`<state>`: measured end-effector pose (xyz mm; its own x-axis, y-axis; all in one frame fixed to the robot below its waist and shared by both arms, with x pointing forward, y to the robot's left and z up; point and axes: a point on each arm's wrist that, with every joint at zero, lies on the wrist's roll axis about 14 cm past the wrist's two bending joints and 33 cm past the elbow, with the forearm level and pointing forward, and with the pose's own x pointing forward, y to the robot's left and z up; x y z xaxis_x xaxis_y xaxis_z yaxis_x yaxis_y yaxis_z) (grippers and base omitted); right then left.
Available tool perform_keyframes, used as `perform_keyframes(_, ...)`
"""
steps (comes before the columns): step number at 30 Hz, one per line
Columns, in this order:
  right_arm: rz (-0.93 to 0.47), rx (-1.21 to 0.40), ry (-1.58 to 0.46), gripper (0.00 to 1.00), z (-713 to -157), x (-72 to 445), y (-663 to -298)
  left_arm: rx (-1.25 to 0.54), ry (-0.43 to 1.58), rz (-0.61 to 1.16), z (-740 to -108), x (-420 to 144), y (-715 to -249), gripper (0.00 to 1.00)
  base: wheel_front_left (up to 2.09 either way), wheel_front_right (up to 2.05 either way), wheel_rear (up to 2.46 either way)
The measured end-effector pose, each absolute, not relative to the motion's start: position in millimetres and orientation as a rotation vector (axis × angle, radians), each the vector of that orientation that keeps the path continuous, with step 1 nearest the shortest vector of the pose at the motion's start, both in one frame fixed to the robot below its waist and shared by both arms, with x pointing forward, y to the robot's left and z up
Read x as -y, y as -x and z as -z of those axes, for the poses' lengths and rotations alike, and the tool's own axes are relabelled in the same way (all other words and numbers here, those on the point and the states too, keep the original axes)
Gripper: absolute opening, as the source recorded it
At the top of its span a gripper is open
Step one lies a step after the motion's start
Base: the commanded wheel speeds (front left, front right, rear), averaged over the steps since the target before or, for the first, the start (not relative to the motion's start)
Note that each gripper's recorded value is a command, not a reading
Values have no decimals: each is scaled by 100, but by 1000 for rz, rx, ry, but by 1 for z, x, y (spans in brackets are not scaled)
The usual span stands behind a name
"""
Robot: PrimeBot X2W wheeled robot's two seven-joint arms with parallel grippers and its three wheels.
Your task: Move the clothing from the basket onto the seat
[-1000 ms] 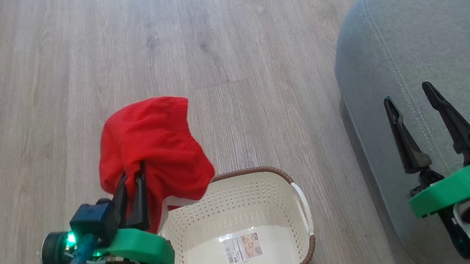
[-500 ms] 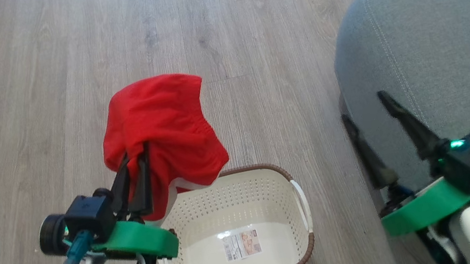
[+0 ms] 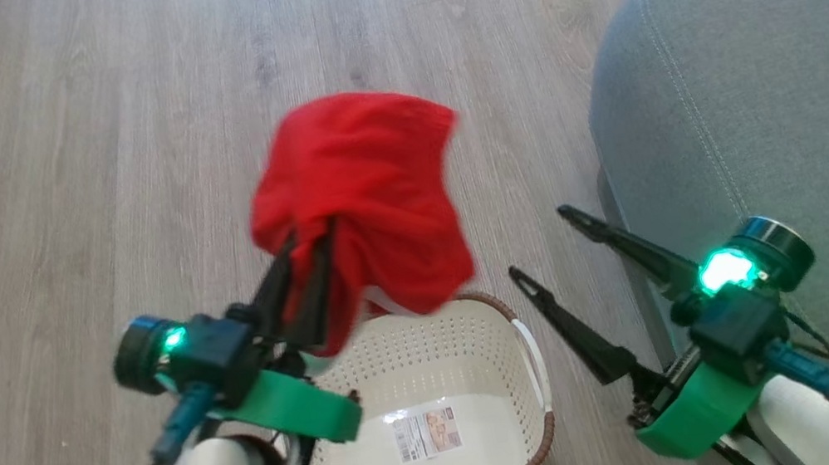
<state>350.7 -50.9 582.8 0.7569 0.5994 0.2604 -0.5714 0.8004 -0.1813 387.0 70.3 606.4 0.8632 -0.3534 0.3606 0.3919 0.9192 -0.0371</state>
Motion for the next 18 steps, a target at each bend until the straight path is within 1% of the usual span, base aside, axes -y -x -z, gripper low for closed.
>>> perform_keyframes(1, -664, 324, 115, 100, -584, 46, -349, 363, 98, 425, -608, -60, -384, 0, 0, 0, 0)
perform_keyframes(2, -664, 324, 115, 100, -584, 46, -349, 363, 98, 425, -608, -60, -384, 0, 0, 0, 0)
perform_keyframes(9, -696, 329, 152, 100, -584, 38, -350, 388, 60, 577, -614, -18, -364, 0, 0, 0, 0)
perform_keyframes(18, -733, 257, 217, 100, -557, 34, -348, 405, -15, 743, -612, 20, -341, 0, 0, 0, 0)
